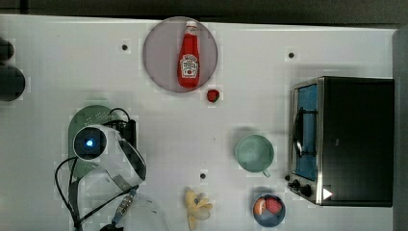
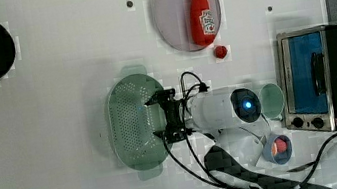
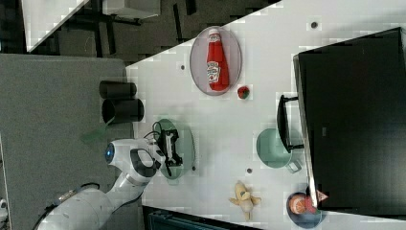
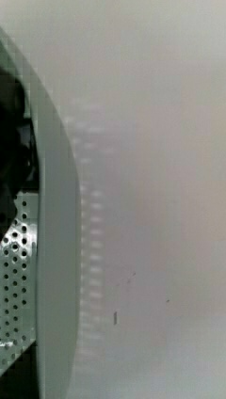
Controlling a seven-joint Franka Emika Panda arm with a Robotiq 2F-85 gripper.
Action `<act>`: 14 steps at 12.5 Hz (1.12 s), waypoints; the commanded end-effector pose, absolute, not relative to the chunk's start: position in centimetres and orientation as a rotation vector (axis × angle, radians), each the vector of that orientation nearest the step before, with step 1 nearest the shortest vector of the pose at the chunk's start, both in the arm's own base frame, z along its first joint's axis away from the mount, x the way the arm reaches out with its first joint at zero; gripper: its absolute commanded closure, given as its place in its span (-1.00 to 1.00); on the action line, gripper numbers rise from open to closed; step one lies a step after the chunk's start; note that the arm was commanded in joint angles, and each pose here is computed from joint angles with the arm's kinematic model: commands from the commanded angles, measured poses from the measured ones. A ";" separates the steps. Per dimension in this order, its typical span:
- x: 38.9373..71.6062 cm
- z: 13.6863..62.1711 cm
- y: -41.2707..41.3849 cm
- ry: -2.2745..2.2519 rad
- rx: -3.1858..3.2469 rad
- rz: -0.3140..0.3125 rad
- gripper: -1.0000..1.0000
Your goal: Drag strainer left to right.
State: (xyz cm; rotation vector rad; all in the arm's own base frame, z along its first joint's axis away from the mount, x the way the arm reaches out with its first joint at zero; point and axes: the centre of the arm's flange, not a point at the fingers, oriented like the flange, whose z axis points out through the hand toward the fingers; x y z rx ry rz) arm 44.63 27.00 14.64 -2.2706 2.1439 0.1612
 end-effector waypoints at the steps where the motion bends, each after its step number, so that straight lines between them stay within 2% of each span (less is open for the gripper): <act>1: 45.7 15.9 23.8 2.214 -2.206 0.123 -1.00; 14: 46.6 15.9 8.9 2.251 -2.248 0.085 -1.00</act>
